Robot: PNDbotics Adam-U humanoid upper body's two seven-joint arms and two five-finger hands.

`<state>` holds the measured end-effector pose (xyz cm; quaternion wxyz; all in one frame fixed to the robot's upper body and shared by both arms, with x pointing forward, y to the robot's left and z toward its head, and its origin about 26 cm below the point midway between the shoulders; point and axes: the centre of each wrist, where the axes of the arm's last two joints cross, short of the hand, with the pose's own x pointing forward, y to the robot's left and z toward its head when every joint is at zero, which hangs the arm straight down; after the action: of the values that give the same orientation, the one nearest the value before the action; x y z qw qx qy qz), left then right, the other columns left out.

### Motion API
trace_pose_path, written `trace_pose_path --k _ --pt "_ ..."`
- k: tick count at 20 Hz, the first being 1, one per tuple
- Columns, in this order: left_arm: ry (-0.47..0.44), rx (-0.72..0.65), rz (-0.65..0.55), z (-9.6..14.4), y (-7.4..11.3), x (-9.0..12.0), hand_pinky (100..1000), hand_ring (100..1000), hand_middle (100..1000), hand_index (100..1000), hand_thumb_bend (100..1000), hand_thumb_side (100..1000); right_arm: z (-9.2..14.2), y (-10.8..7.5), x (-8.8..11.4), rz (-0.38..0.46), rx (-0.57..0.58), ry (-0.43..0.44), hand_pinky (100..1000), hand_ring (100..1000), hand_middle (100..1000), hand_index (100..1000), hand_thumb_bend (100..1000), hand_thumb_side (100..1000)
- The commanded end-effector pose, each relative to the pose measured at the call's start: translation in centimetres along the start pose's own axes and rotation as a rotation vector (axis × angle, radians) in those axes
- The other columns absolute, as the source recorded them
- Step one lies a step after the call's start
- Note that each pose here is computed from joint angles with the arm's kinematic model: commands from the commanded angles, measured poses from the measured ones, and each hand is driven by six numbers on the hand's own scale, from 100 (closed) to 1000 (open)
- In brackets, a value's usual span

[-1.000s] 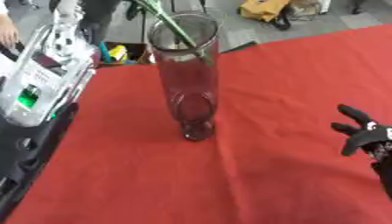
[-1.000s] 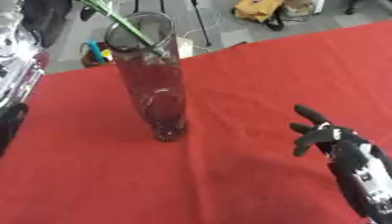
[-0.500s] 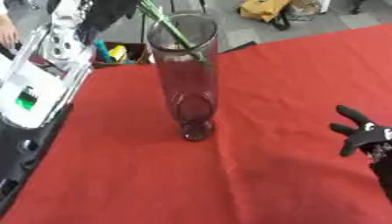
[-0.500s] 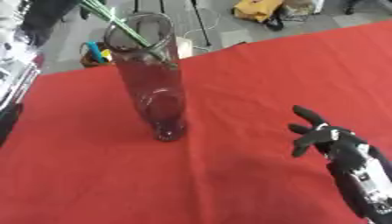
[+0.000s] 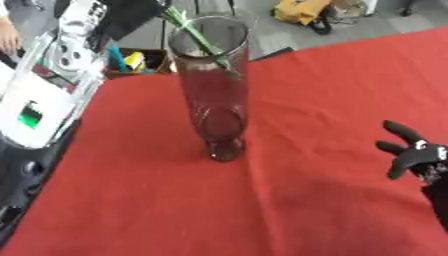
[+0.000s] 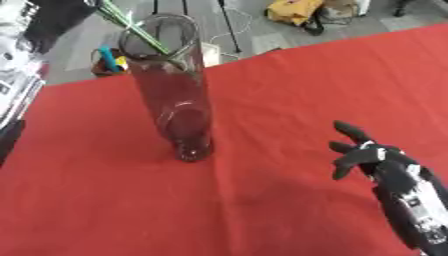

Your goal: Arrange flowers into the vase.

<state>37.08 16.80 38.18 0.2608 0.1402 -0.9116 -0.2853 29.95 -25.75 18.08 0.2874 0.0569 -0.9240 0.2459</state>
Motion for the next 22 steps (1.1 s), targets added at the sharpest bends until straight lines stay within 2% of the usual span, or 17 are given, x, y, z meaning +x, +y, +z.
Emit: trace_pose_path --k 1,6,11,22 --pt "-0.028 0.011 -0.056 -0.18 1.71 0.59 363 565 614 662 100 587 -0.28 -0.17 0.55 0.016 0.005 -0.014 906 1000 482 666 100 910" --pt "-0.031 -0.033 -0.084 -0.15 1.75 0.54 390 599 658 696 100 575 -0.27 -0.12 0.54 0.015 0.009 -0.012 907 1000 481 666 100 911" --pt "-0.034 -0.049 -0.102 -0.12 1.83 0.53 434 668 745 761 100 571 -0.30 -0.12 0.55 0.014 0.010 -0.011 907 1000 481 666 100 912" --pt "-0.046 -0.129 -0.150 -0.10 2.14 0.52 521 748 796 836 100 627 -0.25 -0.03 0.52 0.014 0.018 0.000 910 1000 480 666 100 912"
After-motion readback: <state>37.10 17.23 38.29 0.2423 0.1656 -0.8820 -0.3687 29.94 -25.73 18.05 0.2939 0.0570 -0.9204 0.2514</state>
